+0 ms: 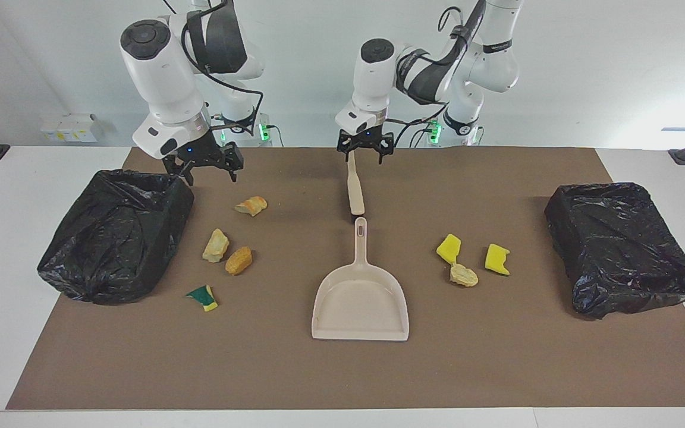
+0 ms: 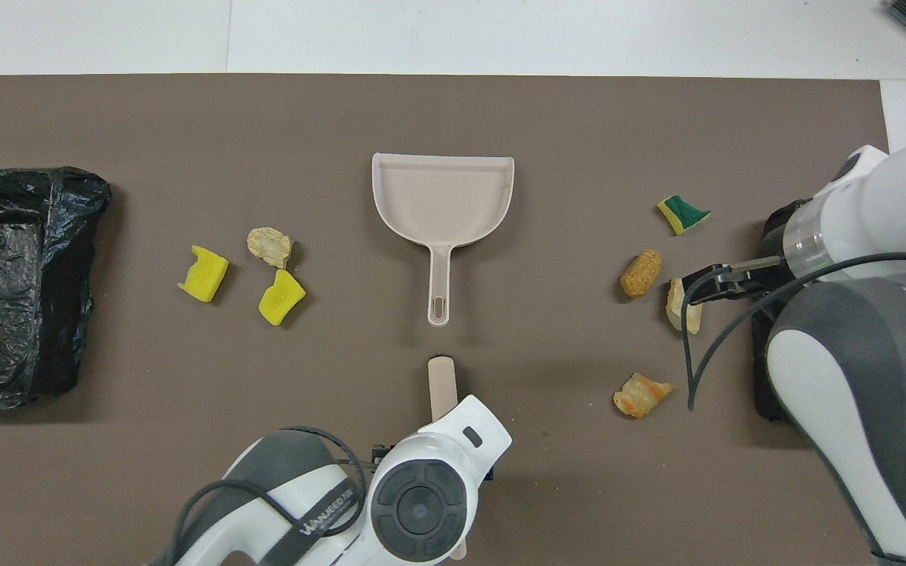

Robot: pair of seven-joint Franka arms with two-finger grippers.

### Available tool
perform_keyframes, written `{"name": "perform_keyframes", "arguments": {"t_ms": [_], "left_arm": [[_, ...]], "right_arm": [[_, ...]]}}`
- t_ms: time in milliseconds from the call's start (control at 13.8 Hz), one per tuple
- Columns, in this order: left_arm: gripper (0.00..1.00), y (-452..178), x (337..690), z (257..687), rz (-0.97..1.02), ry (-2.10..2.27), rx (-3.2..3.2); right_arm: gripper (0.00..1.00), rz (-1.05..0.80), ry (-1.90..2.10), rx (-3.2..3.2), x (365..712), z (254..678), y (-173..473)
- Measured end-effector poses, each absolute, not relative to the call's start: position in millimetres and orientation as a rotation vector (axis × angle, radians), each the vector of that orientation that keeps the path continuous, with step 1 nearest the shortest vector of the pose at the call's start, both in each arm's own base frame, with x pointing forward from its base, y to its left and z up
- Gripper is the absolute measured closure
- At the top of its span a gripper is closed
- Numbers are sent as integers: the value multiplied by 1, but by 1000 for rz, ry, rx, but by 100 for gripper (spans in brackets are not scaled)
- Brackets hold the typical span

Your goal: Sweep and dump trash in bin

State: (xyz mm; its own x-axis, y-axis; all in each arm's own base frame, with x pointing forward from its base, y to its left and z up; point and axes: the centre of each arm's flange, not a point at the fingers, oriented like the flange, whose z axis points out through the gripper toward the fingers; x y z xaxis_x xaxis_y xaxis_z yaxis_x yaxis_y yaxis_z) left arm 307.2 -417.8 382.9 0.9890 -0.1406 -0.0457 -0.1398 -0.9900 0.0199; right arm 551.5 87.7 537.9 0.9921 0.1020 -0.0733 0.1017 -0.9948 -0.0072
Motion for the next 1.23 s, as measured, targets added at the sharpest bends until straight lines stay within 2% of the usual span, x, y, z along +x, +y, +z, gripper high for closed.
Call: {"name": "perform_keyframes", "arguments": {"t_ms": [289,650,723,795,1084,1229], "left_arm": [[0,-431,271,352,-111,-262,3143],[1,-437,253,336,-133,-309,3157],[11,-437,253,336,-134,-303,3157],[26,-437,253,336,-147,-283,3153],[72,-434,255,343,-190,-242,3142],[73,-427,255,352,-222,-275,3157]], "right_arm": [[0,173,-131,-3126,562,510,141],[0,171,-90,-3114,578,495,194],[0,174,-69,-3102,581,491,203],[0,173,-46,-3087,585,487,211],[0,126,68,-3040,608,465,257],[0,119,103,-3026,611,446,291]]}}
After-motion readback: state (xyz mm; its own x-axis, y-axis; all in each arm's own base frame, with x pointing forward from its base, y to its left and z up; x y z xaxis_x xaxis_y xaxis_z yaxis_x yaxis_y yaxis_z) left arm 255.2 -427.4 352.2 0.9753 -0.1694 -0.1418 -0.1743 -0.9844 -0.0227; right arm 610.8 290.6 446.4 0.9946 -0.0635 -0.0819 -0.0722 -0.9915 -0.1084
